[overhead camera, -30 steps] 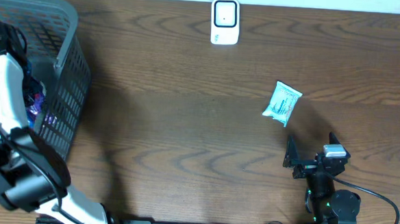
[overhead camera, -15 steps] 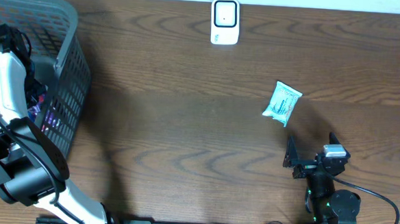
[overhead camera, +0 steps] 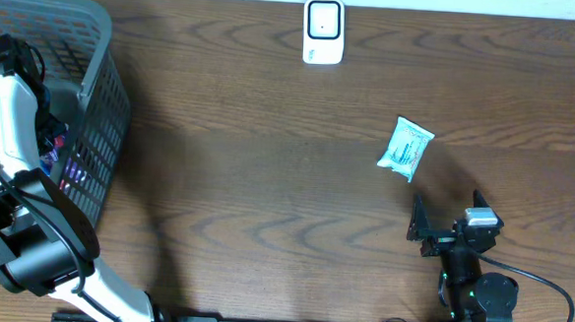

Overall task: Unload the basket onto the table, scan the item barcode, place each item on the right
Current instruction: 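Grasp the blue Oreo pack in the basket with the left gripper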

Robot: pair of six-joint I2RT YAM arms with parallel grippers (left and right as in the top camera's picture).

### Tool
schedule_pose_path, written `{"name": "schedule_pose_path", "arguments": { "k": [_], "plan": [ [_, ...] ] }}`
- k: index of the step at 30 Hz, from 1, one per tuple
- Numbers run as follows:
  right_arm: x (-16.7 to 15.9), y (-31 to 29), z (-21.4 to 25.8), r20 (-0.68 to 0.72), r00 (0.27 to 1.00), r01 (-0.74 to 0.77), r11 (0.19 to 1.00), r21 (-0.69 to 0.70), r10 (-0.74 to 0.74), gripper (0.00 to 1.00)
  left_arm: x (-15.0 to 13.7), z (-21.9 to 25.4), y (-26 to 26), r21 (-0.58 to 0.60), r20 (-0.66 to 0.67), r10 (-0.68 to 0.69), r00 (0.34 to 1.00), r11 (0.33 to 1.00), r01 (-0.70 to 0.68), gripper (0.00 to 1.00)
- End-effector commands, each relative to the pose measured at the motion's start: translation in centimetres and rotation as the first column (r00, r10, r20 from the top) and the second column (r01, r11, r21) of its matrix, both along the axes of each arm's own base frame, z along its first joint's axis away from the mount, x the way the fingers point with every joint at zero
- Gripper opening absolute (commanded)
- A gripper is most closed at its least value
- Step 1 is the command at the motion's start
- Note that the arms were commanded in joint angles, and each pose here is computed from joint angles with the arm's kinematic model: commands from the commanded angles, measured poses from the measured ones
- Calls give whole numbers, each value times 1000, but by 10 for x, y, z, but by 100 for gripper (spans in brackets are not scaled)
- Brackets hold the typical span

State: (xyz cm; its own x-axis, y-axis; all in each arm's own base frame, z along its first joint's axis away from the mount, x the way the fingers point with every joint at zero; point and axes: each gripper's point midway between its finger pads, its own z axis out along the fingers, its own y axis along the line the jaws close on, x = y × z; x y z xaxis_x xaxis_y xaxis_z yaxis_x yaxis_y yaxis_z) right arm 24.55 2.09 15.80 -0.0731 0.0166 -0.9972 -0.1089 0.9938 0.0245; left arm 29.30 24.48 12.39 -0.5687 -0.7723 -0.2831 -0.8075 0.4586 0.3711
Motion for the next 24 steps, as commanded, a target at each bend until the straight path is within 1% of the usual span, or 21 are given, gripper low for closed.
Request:
{"name": "schedule_pose_path", "arguments": {
  "k": [1, 8, 15, 16, 21, 22, 23, 24],
  "plan": [
    [0, 1, 0, -1, 1000, -2, 1000, 14, 2, 99, 6, 23, 9, 58, 53, 12, 999, 998, -15, 8],
    [0, 1, 0, -1, 1000, -2, 1000, 14, 2, 99, 11, 58, 12, 110, 154, 7, 988, 994, -24, 8],
    [0, 1, 0, -1, 1000, -2, 1000, 14, 2, 99, 9, 63, 11, 115, 163, 6, 987, 993, -25, 8],
    [0, 1, 0, -1, 1000, -2, 1000, 14, 2, 99, 9, 63, 11, 114, 162, 6, 987, 993, -24, 17],
    [0, 1, 0, -1, 1000, -2, 1000, 14, 2, 99, 7, 62, 9, 108, 150, 7, 989, 994, -23, 17],
    [0, 1, 0, -1, 1000, -2, 1000, 14, 2, 99, 6, 61, 9, 106, 146, 7, 989, 994, -23, 15],
    [0, 1, 0, -1, 1000, -2, 1000, 14, 2, 99, 6, 61, 9, 106, 146, 7, 989, 994, -23, 8],
    [0, 1, 0, -1, 1000, -2, 1000, 14, 2, 99, 6, 61, 9, 105, 145, 7, 989, 994, -23, 7]
  ]
}}
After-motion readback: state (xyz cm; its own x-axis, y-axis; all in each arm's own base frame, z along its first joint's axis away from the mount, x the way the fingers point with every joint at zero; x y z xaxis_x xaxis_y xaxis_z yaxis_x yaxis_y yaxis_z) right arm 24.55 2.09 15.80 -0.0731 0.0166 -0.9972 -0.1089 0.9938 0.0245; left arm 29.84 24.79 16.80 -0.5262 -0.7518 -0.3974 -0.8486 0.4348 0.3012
